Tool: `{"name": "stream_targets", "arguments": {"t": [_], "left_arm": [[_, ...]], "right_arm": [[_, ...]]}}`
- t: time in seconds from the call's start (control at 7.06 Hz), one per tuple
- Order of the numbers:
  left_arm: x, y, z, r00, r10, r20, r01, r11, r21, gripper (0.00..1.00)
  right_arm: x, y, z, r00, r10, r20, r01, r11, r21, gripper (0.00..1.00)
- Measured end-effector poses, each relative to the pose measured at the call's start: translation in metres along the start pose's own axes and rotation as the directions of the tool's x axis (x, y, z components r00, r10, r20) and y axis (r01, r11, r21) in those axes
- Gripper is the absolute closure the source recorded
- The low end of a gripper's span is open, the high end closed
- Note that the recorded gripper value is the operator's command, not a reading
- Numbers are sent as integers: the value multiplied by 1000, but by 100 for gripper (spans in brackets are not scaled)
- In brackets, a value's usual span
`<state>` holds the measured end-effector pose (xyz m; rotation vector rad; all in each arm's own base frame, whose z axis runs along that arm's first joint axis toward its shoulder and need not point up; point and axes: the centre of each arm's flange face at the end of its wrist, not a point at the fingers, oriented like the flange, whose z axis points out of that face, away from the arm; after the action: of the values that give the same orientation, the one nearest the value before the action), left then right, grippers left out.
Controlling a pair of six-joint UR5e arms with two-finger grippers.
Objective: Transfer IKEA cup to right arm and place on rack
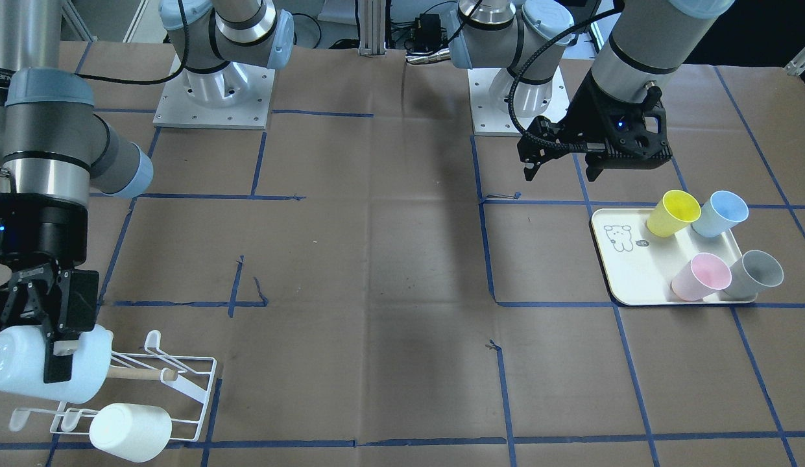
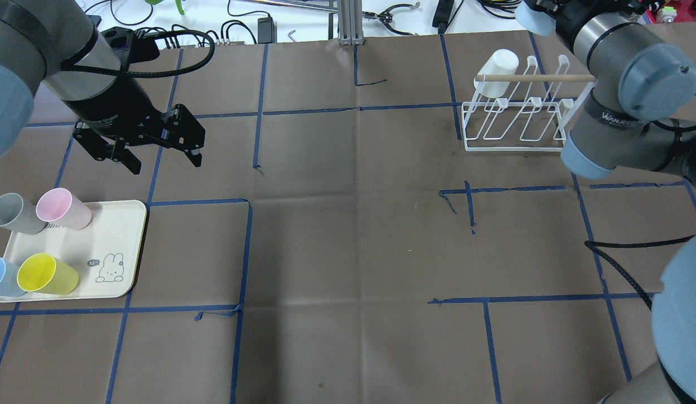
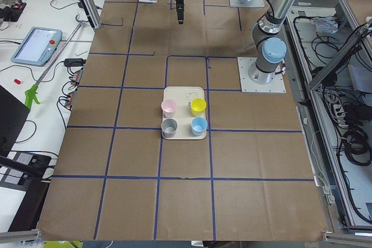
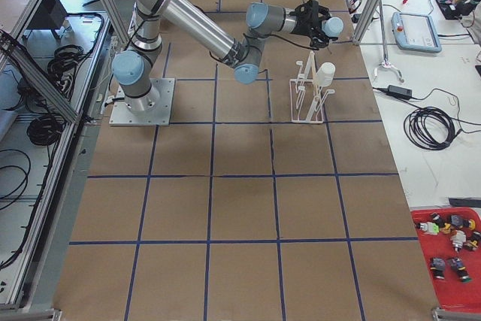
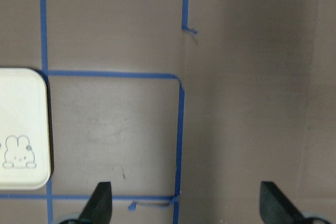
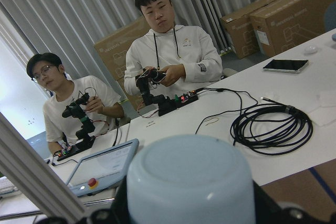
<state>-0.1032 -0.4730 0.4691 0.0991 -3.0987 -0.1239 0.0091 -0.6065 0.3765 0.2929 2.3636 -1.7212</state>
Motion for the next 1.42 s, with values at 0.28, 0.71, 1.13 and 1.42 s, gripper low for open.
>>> {"name": "stream_targets", "arguments": {"t": [0.28,0.71,1.13,1.42], "left_arm": [[8,4,1,999,2,32,-2,1000,-12,0],[10,0,-3,999,-2,38,0,999,35,0],[11,-7,-4,999,-7,32,5,997,74,0],[11,-7,-5,999,-7,33,4,997,80,0]], "right_arm": [[36,-9,10,972,-216,-95,214,976,-28,88],[73,14,54,946,-301,-118,292,953,-85,88],[89,44,82,951,-287,-112,273,953,-129,88],[92,54,85,953,-281,-110,264,953,-147,88]]}}
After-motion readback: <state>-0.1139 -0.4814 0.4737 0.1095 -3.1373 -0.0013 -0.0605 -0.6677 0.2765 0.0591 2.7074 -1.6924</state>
